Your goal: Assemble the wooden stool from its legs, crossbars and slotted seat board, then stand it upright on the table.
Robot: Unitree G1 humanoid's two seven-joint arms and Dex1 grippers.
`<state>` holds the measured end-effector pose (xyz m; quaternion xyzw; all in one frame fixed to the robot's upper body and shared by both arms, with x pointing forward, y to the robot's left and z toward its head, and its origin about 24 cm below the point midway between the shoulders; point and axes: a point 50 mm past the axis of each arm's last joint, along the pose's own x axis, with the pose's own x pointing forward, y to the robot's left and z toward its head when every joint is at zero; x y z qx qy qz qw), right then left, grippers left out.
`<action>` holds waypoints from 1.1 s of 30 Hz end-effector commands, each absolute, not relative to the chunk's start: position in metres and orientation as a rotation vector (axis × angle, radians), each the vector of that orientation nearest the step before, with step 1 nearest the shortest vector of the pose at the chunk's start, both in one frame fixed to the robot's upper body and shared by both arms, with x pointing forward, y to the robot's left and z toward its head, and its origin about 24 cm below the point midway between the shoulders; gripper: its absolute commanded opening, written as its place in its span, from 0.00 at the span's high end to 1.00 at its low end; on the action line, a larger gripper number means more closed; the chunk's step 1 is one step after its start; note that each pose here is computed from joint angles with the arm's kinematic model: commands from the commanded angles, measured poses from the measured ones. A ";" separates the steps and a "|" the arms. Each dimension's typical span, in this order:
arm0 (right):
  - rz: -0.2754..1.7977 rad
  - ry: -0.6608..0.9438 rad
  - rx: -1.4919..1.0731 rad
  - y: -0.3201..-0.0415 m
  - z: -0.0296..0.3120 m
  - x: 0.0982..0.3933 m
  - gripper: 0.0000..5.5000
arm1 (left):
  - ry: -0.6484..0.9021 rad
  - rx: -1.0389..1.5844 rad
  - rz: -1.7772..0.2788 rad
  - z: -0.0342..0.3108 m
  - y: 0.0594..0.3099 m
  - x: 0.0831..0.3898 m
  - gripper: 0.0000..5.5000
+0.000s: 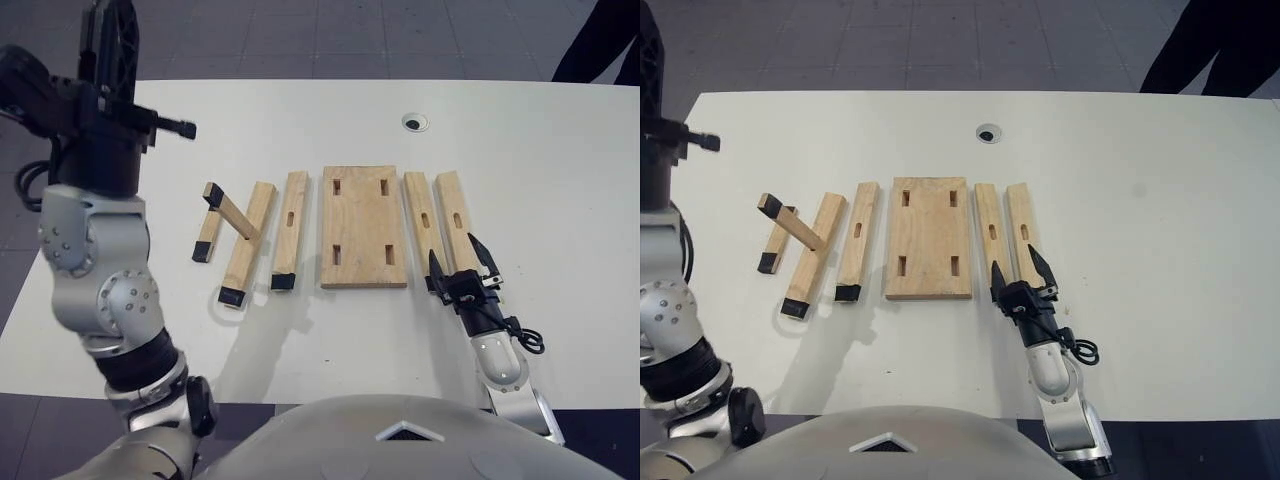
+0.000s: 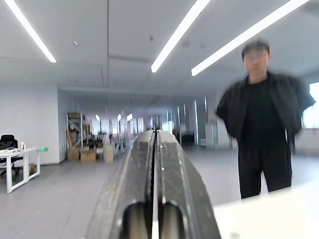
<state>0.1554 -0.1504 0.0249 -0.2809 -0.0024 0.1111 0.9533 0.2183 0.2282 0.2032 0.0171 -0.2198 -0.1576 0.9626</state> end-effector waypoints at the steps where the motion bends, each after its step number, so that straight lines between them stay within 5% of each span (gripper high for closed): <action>1: 0.229 -0.006 -0.572 -0.150 0.026 0.156 0.39 | -0.232 0.154 -0.441 0.176 0.221 0.194 0.95; 8: 0.228 -0.007 -0.576 -0.151 0.026 0.159 0.39 | 0.025 0.207 -0.616 0.136 0.205 0.154 0.75; 13: 0.231 -0.010 -0.578 -0.152 0.026 0.159 0.39 | 0.257 0.251 -0.569 0.103 0.208 0.130 0.64; 23: 0.236 -0.014 -0.577 -0.152 0.028 0.159 0.39 | 0.401 0.215 -0.330 0.073 0.201 0.115 0.38; 33: 0.236 -0.012 -0.580 -0.153 0.028 0.159 0.39 | 0.415 0.215 -0.173 0.049 0.196 0.118 0.38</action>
